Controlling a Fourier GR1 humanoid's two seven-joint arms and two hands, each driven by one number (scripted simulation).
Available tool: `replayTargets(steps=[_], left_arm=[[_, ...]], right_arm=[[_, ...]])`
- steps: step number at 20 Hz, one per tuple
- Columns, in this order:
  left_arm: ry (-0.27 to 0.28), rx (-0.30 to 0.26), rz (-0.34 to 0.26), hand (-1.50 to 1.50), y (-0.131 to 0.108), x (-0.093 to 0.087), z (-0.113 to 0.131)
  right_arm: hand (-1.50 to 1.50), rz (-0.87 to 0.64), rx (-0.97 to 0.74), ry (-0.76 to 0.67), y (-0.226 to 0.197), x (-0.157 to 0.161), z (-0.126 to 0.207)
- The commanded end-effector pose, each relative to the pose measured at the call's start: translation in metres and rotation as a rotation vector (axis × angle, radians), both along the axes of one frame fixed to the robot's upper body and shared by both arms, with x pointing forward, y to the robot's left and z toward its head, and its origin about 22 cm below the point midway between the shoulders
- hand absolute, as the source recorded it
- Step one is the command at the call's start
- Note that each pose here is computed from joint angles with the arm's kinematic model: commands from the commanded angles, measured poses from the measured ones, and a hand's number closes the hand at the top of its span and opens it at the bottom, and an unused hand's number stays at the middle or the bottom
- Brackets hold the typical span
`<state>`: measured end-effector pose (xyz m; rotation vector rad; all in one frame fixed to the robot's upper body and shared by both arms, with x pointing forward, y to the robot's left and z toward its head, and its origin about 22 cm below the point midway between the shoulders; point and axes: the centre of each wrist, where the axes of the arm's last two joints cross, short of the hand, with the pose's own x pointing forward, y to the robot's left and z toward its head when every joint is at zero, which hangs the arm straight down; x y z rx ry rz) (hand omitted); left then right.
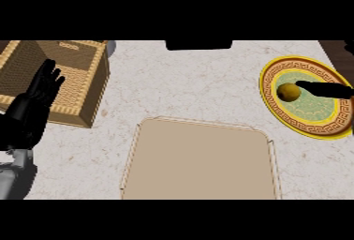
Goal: Pick the lemon from the tray and place it in the plate
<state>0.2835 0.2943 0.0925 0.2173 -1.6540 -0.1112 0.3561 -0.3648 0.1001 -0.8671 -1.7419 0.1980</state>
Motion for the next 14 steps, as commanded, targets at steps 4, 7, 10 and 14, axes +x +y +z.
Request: replayTargets(steps=[4,7,10,14], left_arm=[[0.241,-0.049,0.037,0.0,-0.012,-0.01,-0.053],[0.231,-0.043,0.034,0.0,-0.008,-0.018,-0.068],[0.245,-0.051,0.029,0.0,-0.002,-0.012,-0.054],[0.242,-0.053,0.042,0.0,-0.004,-0.007,-0.058]], right_arm=[[-1.5,0.079,0.346,0.045,-0.015,-0.006,-0.005],[-1.5,0.115,0.421,0.059,-0.024,-0.014,-0.013],[-1.5,0.131,0.4,0.065,-0.038,-0.016,-0.002],[-1.5,0.146,0.397,0.032,-0.063,-0.034,-0.013]])
